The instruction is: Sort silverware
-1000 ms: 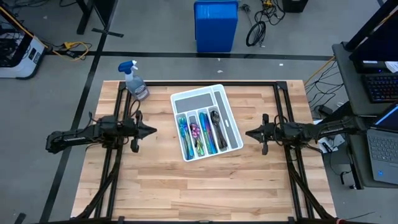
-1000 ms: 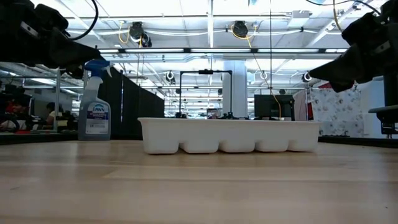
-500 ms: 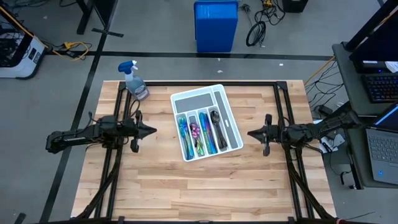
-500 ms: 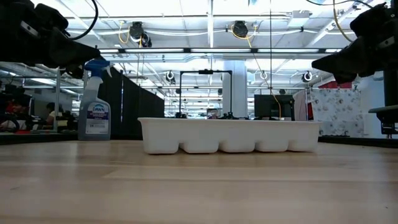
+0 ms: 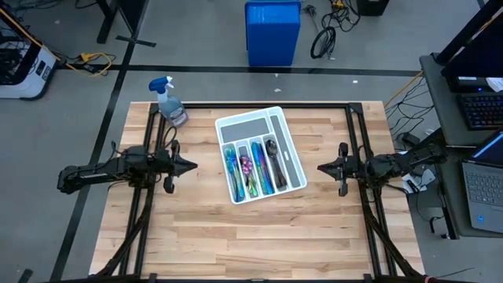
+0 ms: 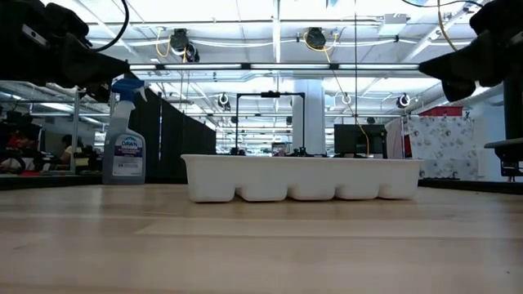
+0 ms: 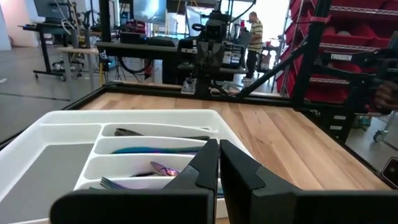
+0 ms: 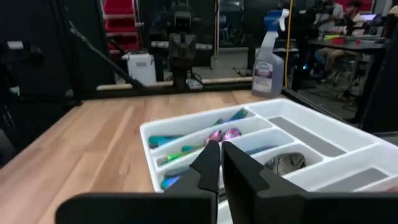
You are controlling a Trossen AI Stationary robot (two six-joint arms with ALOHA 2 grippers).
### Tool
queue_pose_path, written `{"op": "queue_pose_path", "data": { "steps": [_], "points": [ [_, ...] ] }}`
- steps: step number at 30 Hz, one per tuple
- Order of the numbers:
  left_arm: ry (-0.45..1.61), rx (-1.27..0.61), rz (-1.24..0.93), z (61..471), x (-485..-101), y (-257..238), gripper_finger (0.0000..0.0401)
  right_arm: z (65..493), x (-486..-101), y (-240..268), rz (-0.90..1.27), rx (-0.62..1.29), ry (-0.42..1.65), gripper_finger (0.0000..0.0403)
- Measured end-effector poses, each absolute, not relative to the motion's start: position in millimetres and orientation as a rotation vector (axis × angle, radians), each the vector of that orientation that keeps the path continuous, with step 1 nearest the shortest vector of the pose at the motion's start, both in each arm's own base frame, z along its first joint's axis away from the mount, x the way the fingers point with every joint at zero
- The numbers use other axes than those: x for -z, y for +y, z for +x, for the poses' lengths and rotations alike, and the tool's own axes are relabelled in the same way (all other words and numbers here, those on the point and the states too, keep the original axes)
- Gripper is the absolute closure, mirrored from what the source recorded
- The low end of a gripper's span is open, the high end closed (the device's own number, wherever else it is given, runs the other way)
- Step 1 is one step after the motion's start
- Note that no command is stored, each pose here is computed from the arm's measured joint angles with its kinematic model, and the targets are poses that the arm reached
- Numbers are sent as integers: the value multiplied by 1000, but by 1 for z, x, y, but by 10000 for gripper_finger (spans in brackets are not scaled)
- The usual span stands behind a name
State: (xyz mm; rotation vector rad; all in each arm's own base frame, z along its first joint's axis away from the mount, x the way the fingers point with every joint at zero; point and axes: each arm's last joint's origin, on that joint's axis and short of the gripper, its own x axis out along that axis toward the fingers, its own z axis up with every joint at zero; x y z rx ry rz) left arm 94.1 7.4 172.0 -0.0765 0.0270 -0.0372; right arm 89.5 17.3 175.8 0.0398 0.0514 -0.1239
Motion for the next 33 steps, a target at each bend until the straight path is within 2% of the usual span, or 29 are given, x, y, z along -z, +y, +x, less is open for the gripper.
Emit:
{"op": "queue_pose_path", "data": {
  "steps": [6,33],
  "points": [
    [27,37,-92,94,-172,7,401,94,-173,19,39,97,-65,403],
    [26,39,-68,94,-172,7,401,94,-173,20,-55,88,-51,403]
  ]
}}
